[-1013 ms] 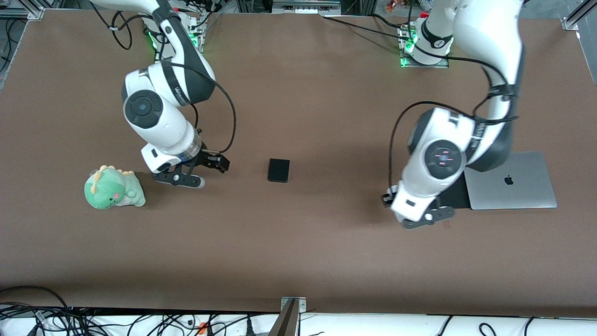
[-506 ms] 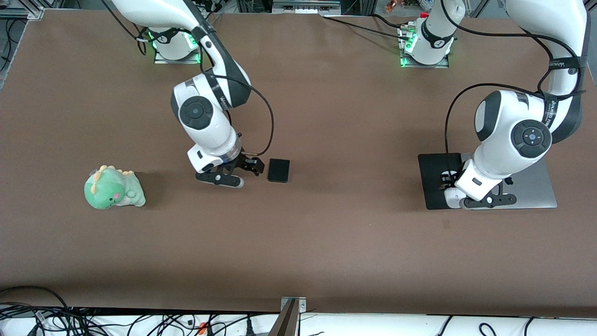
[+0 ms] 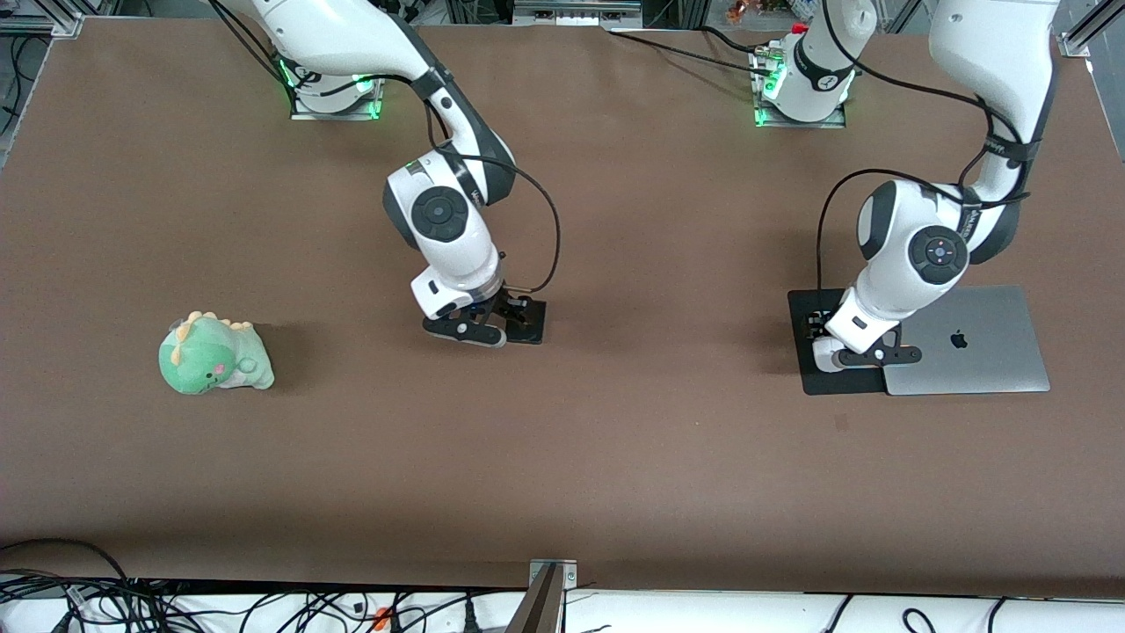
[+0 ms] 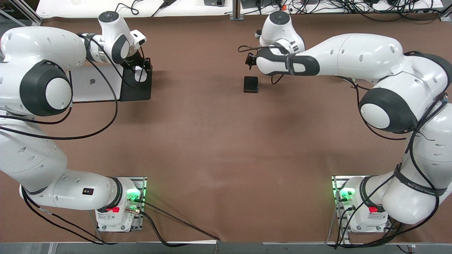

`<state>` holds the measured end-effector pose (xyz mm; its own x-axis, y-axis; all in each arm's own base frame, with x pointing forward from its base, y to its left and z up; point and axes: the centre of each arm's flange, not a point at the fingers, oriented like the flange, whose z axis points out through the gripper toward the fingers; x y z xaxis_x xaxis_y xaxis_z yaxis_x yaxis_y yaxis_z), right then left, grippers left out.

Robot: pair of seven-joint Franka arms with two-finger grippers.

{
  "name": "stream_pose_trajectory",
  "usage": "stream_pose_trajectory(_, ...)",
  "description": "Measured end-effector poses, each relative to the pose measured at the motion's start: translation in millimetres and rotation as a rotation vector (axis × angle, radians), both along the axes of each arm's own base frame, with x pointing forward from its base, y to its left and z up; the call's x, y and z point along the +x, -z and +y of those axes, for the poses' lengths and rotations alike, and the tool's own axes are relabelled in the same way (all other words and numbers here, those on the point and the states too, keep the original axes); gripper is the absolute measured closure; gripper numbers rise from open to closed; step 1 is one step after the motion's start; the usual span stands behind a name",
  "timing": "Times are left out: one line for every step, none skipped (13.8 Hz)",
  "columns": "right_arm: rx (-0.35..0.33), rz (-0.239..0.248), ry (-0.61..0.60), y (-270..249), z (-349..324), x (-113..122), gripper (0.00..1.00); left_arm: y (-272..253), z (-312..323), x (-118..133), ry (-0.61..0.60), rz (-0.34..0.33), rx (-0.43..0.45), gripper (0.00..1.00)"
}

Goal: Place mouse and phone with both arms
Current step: 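Carry the mouse to the mouse pad while the right gripper reaches the phone, then lower the mouse onto the pad while the right gripper grasps the phone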

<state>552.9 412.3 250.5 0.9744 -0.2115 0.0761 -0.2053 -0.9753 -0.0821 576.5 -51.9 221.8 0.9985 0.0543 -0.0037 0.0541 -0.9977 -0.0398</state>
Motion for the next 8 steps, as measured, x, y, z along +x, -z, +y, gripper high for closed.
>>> stream_pose_trajectory(-0.01,-0.004,-0.006,7,5,-4,0.0,8,3,-1,-0.004,0.0,-0.001,0.38)
stream_pose_trajectory(-0.019,-0.005,-0.01,13,9,-7,0.0,14,5,-1,-0.007,-0.001,-0.001,0.38)
stream_pose_trajectory(-0.025,-0.004,-0.014,19,11,-9,0.0,18,8,0,-0.013,-0.007,-0.002,0.38)
stream_pose_trajectory(-0.029,-0.005,-0.019,25,12,-10,0.0,24,13,1,-0.019,-0.019,-0.004,0.38)
stream_pose_trajectory(-0.035,-0.006,-0.024,30,13,-11,0.0,30,18,2,-0.026,-0.032,-0.006,0.38)
stream_pose_trajectory(-0.042,-0.01,-0.023,35,15,-12,0.0,37,22,2,-0.031,-0.036,-0.007,0.38)
stream_pose_trajectory(-0.049,-0.018,-0.019,39,17,-13,0.0,42,24,2,-0.032,-0.041,-0.008,0.38)
stream_pose_trajectory(-0.054,-0.027,-0.017,44,20,-15,0.0,41,24,3,-0.031,-0.043,-0.008,0.38)
